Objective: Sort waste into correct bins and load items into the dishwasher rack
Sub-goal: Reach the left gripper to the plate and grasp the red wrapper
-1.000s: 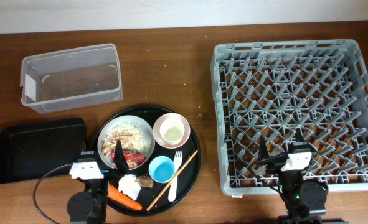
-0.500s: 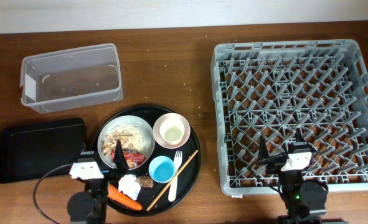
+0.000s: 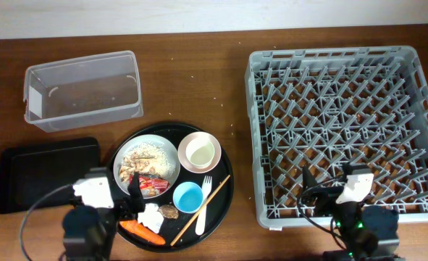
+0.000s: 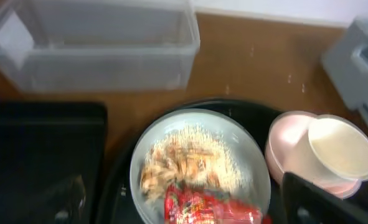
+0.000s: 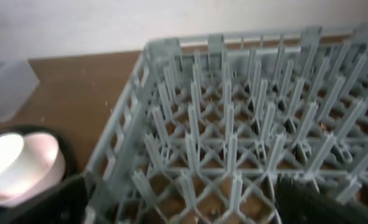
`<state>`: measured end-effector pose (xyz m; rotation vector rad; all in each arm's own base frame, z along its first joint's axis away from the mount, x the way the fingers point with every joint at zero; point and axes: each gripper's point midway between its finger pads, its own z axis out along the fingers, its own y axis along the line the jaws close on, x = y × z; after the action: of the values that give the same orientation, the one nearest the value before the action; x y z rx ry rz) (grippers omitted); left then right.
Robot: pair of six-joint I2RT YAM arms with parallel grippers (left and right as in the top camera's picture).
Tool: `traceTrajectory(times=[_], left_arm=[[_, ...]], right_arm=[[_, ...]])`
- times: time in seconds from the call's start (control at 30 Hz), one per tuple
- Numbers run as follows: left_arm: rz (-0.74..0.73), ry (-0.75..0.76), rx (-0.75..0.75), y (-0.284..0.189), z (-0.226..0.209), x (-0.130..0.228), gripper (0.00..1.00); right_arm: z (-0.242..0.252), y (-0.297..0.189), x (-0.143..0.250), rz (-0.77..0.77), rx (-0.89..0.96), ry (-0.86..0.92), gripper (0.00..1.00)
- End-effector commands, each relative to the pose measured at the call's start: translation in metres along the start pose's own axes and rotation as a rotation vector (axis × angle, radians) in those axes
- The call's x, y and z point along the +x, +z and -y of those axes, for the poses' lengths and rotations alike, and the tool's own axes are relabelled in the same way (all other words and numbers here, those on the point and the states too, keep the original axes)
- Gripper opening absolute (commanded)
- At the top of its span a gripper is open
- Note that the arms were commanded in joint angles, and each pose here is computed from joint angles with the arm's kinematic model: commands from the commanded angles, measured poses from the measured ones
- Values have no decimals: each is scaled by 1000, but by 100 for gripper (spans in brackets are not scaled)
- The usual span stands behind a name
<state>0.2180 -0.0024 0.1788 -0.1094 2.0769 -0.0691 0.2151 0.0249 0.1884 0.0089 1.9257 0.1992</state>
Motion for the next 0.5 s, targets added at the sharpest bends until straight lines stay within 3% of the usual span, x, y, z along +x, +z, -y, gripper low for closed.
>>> traceTrajectory(times=[0.0,0.07,0.2,0.3,0.4,0.47], left_arm=[[-184,-4,68,1,17,-14,99],[-357,-19,115,6,29,-12,99],[-540,-31,97,26,29,0,99],[-632,-10,103,38,29,17,99],[-693,130,269,48,47,30,100],[-767,119,273,54,46,45,99]], right_arm=[[-7,-8,-14,-114,-16,42,98],[-9,-8,-15,-217,-13,55,98],[-8,1,-10,-324,1,70,98],[-7,3,-4,-353,5,73,98],[-6,4,-4,-355,9,73,99],[-6,4,-4,-356,9,73,98]])
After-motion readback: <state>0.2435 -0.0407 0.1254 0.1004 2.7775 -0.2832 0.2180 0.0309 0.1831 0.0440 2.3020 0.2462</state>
